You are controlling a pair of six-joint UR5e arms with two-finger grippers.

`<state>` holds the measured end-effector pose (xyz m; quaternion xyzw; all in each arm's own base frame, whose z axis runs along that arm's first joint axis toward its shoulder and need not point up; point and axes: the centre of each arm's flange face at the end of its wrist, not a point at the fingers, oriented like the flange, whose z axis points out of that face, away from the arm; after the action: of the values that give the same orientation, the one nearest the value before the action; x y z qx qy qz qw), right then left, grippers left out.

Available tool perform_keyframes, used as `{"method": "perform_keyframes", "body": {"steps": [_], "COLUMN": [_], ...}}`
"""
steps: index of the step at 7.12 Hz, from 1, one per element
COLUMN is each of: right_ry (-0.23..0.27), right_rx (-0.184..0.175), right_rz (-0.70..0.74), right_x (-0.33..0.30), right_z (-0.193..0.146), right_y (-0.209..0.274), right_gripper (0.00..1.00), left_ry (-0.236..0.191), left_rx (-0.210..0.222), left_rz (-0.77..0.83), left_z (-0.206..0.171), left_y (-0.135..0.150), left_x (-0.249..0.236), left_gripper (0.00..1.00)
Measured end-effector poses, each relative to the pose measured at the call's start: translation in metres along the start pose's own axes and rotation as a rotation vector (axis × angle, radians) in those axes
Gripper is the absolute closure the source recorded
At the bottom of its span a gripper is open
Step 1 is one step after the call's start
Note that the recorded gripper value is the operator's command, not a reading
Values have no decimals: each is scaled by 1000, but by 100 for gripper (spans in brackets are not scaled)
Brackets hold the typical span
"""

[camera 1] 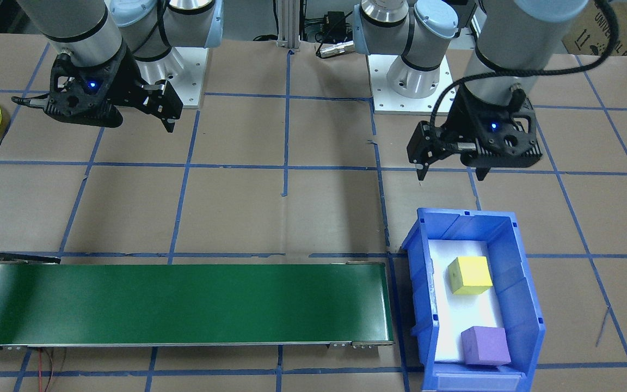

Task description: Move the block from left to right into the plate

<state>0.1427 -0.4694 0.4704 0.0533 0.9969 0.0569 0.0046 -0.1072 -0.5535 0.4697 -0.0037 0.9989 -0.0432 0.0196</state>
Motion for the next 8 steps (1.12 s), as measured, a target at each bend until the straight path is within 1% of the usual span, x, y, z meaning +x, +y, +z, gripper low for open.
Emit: {"method": "perform_keyframes", "body": {"steps": [1, 2, 4, 5, 6, 7, 8], "right_ry": [0, 0, 0, 0, 0, 0, 0], "right_rx": [0, 0, 0, 0, 0, 0, 0], "right_rz": [0, 0, 1, 0, 0, 0, 0], "right_x": [0, 0, 0, 0, 0, 0, 0], "right_z": [0, 0, 0, 0, 0, 0, 0], "right_y": [0, 0, 0, 0, 0, 0, 0], "right_gripper": [0, 0, 0, 0, 0, 0, 0], "left_ry": [-2, -3, 0, 3, 17, 33, 37], "left_rx": [15, 17, -3, -1, 14, 47, 79], "left_rz": [-39, -54, -47, -42, -37, -21, 7], "left_z": [29, 61, 124, 154, 179, 194, 205], "left_y": [-29, -52, -80, -92, -102, -113, -128], "left_x": [-34, -63, -94, -100, -101, -101, -103], "left_gripper": [0, 0, 0, 0, 0, 0, 0]}}
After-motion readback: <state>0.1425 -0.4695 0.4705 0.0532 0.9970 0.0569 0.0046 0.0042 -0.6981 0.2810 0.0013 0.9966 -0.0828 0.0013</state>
